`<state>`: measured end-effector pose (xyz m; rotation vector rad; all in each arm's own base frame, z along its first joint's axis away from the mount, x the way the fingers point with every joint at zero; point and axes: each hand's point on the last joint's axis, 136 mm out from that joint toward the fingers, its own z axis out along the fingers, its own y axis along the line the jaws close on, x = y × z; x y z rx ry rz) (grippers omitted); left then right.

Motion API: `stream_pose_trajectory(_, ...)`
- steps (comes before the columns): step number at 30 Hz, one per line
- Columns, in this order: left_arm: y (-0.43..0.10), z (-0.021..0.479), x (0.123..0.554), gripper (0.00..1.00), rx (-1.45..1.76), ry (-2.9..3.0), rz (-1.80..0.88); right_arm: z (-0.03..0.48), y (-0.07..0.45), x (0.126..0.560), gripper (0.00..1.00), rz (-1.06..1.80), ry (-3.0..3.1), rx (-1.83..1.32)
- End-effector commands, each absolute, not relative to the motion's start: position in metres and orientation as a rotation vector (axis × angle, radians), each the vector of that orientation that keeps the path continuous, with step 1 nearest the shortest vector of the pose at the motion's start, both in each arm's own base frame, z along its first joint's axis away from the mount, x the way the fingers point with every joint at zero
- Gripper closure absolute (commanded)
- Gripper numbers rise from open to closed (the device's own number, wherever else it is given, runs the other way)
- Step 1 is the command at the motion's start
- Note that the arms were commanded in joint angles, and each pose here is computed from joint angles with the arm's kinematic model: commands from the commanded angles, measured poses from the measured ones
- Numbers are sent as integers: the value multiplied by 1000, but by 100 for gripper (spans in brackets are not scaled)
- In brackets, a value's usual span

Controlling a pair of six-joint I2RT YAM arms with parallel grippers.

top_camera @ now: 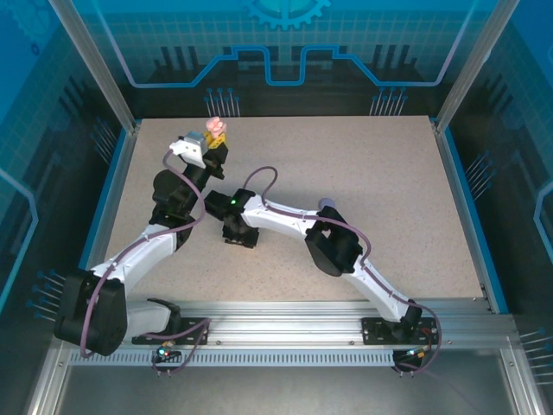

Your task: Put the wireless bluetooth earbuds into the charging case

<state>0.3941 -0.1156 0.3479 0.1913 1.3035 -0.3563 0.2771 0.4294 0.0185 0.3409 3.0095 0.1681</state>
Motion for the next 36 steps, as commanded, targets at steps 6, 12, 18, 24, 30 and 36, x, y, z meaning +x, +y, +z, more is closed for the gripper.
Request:
stream_pose_trajectory(6,-110,362,388,100,164,1254,-369,26,411,298,65,88,2949,316)
stream_pose_trajectory(12,-110,361,388,100,164,1257,-373,27,412,303,66,90,2934,313)
stream_pose_trajectory(18,-110,360,387,100,163,1259,-372,23,415,304,66,98,2948,310)
stream_pose_trajectory(24,-110,358,387,100,165,1264,-371,16,419,300,67,120,2980,319)
stream_pose_trajectory(30,-110,359,388,100,165,1261,-371,15,427,291,64,142,3003,315)
stream_pose_trajectory(36,-111,359,387,100,166,1262,-375,9,428,288,67,129,3018,318)
